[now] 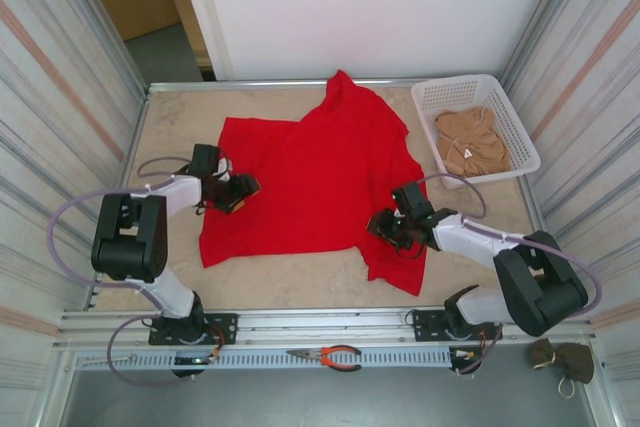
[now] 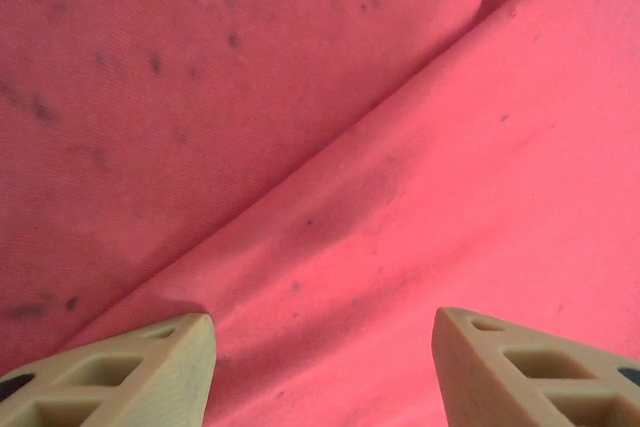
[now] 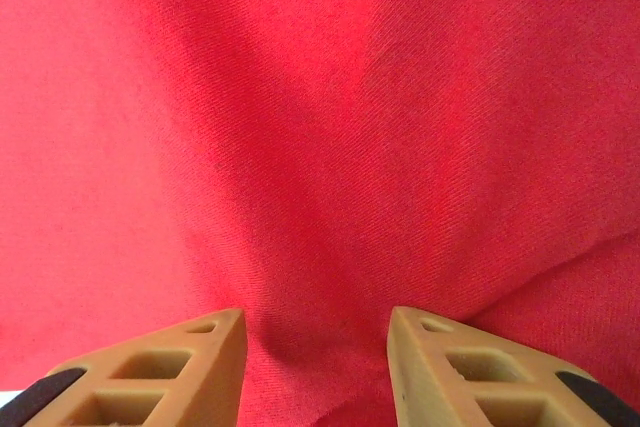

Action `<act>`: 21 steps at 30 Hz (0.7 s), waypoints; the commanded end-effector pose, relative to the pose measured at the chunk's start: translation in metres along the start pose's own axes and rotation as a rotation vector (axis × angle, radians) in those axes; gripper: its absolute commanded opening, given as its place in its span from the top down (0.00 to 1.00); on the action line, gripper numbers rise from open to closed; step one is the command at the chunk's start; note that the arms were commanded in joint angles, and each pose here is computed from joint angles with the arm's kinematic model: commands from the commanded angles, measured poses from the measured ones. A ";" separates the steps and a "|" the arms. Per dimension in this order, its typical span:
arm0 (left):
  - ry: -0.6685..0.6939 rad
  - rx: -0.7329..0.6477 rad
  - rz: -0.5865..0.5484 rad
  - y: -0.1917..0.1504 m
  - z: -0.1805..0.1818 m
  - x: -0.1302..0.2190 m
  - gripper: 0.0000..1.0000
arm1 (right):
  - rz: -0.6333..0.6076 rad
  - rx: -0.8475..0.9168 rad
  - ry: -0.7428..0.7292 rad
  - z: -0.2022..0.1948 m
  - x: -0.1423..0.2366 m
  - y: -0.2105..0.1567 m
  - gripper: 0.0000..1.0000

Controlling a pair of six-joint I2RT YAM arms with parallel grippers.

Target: Fold the inside-out t-shirt

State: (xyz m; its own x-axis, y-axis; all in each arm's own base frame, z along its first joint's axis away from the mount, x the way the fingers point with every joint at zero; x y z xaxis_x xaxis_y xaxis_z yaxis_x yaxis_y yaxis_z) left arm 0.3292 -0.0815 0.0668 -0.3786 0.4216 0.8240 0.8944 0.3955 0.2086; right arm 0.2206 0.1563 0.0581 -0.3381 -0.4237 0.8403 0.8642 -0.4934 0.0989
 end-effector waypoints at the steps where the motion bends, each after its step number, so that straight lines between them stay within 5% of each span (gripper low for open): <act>1: 0.052 0.042 -0.040 0.002 0.014 0.020 0.40 | 0.010 -0.057 -0.099 -0.025 0.000 -0.016 0.58; 9: 0.087 -0.067 -0.247 0.118 -0.009 0.073 0.37 | -0.021 -0.031 -0.126 -0.023 0.009 -0.009 0.56; 15: 0.216 -0.178 -0.230 0.192 -0.011 0.051 0.45 | -0.002 -0.035 -0.142 -0.026 0.003 -0.009 0.56; 21: 0.274 -0.252 -0.166 0.224 -0.007 0.011 0.47 | 0.023 -0.034 -0.153 -0.027 -0.004 -0.011 0.56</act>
State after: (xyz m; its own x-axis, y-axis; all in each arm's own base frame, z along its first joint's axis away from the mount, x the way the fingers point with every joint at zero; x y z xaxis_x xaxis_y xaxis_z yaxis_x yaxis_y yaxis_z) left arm 0.5288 0.0061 0.1417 -0.5595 0.1558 0.8140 0.8115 0.3025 0.4999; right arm 0.2146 0.1538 0.0578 -0.3285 -0.3813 0.8641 0.8532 -0.5123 0.0983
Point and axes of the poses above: each hand's point on the last joint's axis, 136 mm out from that joint toward the fingers, its own x axis back along the fingers, its own z axis along the line the jaws close on, y = z × x, the point moved 4 cm from there along x, back along the fingers, and after that the axes turned 6 degrees about -x, right-handed, at the moved point
